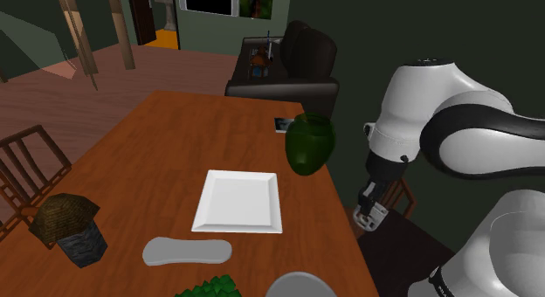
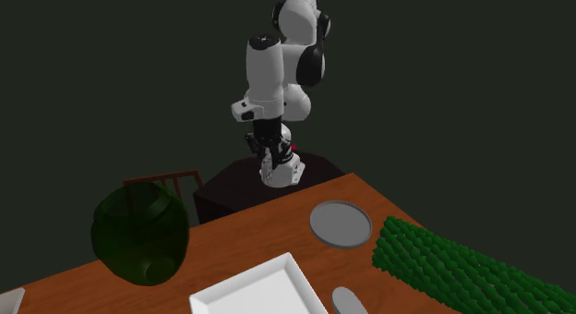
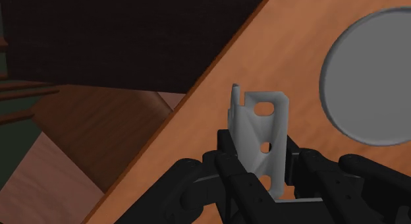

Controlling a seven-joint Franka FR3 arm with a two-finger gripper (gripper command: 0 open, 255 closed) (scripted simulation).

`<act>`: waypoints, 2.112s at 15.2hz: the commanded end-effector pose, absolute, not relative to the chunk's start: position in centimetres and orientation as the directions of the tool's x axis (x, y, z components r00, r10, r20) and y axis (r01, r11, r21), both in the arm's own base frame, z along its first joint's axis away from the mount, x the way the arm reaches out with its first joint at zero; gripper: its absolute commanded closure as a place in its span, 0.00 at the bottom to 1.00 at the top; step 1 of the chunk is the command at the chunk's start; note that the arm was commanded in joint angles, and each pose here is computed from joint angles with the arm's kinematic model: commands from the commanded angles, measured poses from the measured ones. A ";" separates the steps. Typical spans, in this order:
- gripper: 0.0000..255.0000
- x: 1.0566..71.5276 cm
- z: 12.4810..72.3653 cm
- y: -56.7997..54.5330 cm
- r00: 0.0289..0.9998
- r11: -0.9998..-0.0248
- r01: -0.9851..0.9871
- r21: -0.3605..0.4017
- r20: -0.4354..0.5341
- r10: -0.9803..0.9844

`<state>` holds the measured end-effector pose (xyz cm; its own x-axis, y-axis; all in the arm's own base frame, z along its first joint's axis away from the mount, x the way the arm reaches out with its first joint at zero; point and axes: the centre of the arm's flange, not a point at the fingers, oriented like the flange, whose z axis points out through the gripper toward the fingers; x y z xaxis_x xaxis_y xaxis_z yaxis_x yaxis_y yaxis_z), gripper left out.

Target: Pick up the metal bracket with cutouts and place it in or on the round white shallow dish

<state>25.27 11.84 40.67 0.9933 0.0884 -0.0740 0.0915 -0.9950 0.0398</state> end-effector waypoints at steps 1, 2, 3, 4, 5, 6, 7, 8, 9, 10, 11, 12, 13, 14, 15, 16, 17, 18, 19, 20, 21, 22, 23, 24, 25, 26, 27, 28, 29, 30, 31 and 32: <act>1.00 24.7 41.0 14.3 0.993 -0.995 0.091 0.039 -0.074 0.087; 1.00 24.5 41.2 15.5 0.993 -0.995 0.091 0.039 -0.074 0.087; 1.00 24.3 41.4 16.8 0.993 -0.995 0.091 0.039 -0.074 0.087; 1.00 24.1 41.5 18.1 0.993 -0.995 0.091 0.039 -0.074 0.087; 1.00 23.9 41.7 19.4 0.993 -0.995 0.091 0.039 -0.074 0.087; 1.00 23.6 41.9 20.7 0.993 -0.995 0.091 0.039 -0.074 0.087; 1.00 23.4 42.1 22.0 0.993 -0.995 0.091 0.039 -0.074 0.087; 1.00 23.2 42.2 23.3 0.993 -0.995 0.091 0.039 -0.074 0.087; 1.00 23.0 42.4 24.6 0.993 -0.995 0.091 0.039 -0.074 0.087; 1.00 22.8 42.6 25.9 0.993 -0.995 0.091 0.039 -0.074 0.087; 1.00 22.6 42.8 27.2 0.993 -0.995 0.091 0.039 -0.074 0.087; 1.00 22.4 42.9 28.5 0.993 -0.995 0.091 0.039 -0.074 0.087; 1.00 22.2 43.1 29.8 0.993 -0.995 0.091 0.039 -0.074 0.087; 1.00 21.9 43.3 31.0 0.993 -0.995 0.091 0.039 -0.074 0.087; 1.00 21.7 43.4 32.3 0.993 -0.995 0.091 0.039 -0.074 0.087; 1.00 21.5 43.6 33.6 0.993 -0.995 0.091 0.039 -0.074 0.087; 1.00 21.4 43.7 34.2 0.993 -0.995 0.091 0.039 -0.074 0.087; 1.00 21.4 43.2 34.2 0.993 -0.995 0.091 0.039 -0.074 0.087; 1.00 21.4 42.6 34.2 0.993 -0.995 0.091 0.039 -0.074 0.087; 1.00 21.4 42.1 34.2 0.993 -0.995 0.091 0.039 -0.074 0.087; 1.00 21.4 41.6 34.2 0.993 -0.995 0.091 0.039 -0.074 0.087; 1.00 21.4 41.0 34.2 0.993 -0.995 0.091 0.039 -0.074 0.087; 1.00 21.4 40.5 34.2 0.993 -0.995 0.091 0.039 -0.074 0.087; 1.00 21.4 40.0 34.2 0.993 -0.995 0.091 0.039 -0.074 0.087; 1.00 21.4 39.5 34.2 0.993 -0.995 0.091 0.039 -0.074 0.087; 1.00 21.4 38.9 34.2 0.993 -0.995 0.091 0.039 -0.074 0.087; 1.00 21.4 38.4 34.2 0.993 -0.995 0.091 0.039 -0.074 0.087; 1.00 21.4 37.9 34.2 0.993 -0.995 0.091 0.039 -0.074 0.087; 1.00 21.4 37.4 34.2 0.993 -0.995 0.091 0.039 -0.074 0.087; 1.00 21.4 36.8 34.2 0.993 -0.995 0.091 0.039 -0.074 0.087; 1.00 21.4 36.3 34.2 0.993 -0.995 0.091 0.039 -0.074 0.087; 1.00 21.4 35.8 34.2 0.993 -0.995 0.091 0.039 -0.074 0.087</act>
<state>21.40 34.17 36.27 0.9934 0.0873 -0.0750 0.0905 -0.9951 0.0397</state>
